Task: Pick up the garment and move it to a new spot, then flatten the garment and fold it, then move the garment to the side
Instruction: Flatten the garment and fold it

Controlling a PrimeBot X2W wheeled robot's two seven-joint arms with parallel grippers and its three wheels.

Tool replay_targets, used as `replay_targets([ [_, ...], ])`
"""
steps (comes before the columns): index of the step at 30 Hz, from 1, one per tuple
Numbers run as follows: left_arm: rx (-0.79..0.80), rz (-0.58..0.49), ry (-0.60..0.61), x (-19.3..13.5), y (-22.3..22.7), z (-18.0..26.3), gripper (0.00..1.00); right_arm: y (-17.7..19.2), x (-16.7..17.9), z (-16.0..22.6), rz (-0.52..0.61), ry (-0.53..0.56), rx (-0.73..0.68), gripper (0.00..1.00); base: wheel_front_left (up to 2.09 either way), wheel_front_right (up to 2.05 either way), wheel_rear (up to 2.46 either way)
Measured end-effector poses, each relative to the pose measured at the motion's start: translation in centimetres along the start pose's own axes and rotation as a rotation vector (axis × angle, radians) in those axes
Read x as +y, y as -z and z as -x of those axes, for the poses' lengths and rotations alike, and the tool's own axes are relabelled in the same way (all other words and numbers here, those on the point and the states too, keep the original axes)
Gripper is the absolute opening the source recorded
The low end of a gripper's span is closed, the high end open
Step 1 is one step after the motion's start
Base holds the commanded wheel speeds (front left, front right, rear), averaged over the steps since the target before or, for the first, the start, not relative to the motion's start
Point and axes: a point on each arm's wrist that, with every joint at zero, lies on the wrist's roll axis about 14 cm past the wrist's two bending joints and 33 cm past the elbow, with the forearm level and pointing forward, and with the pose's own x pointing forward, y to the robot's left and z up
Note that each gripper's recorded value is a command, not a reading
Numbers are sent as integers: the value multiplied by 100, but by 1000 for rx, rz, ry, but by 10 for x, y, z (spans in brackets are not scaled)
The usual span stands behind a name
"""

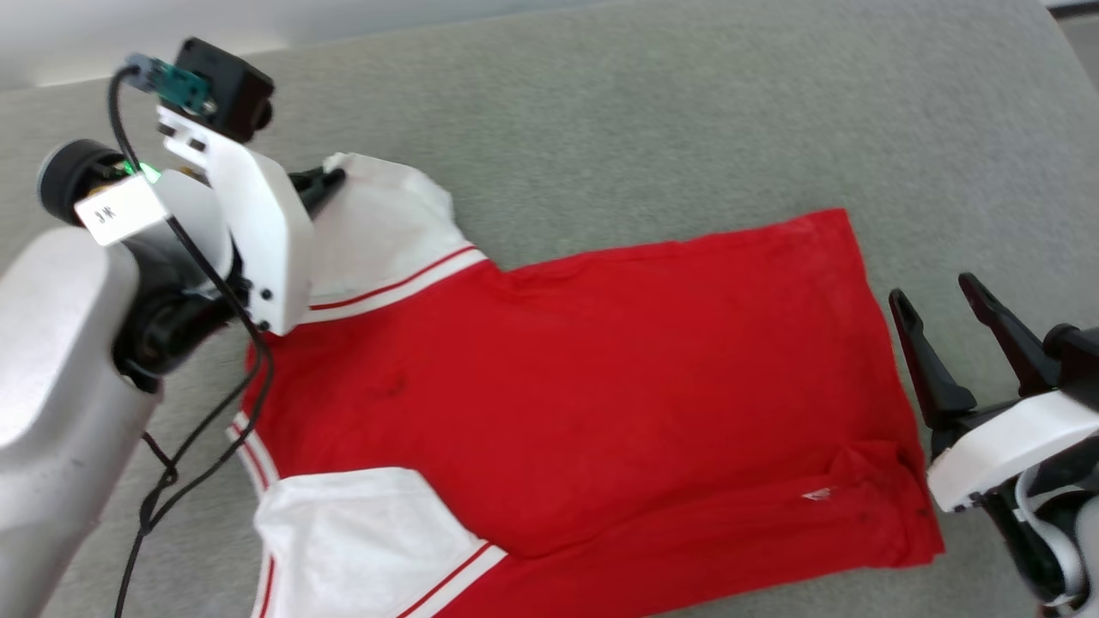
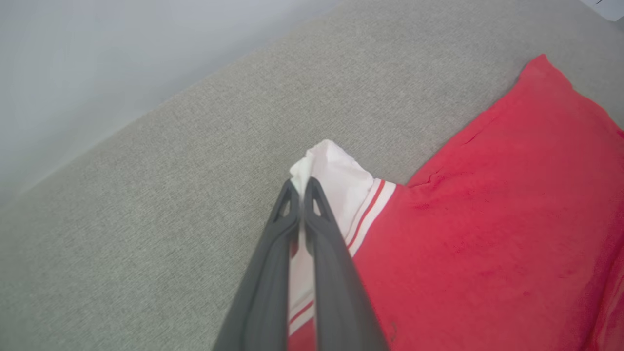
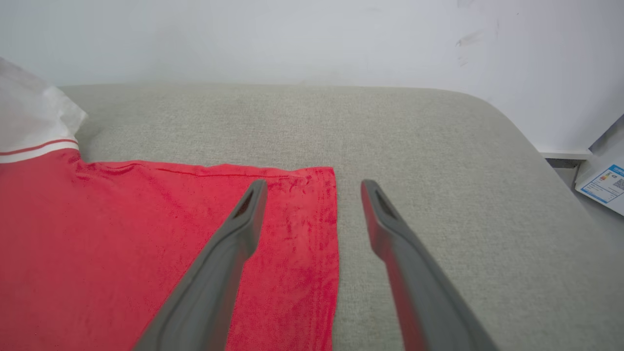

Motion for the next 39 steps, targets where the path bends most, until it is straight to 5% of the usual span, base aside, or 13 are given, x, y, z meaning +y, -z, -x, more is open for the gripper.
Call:
replay_targets([
  [15, -179, -31, 9, -31, 7, 62, 0, 34, -26, -19, 265, -26, 659, 100, 0, 0, 0],
  [30, -212, 17, -3, -32, 28, 74, 0, 58, -5, -98, 288, -74, 772, 100, 0, 0, 0],
  [39, -183, 77, -16, -27, 46, 75, 0, 100, 11, -102, 257, -119, 879, 100, 0, 0, 0],
])
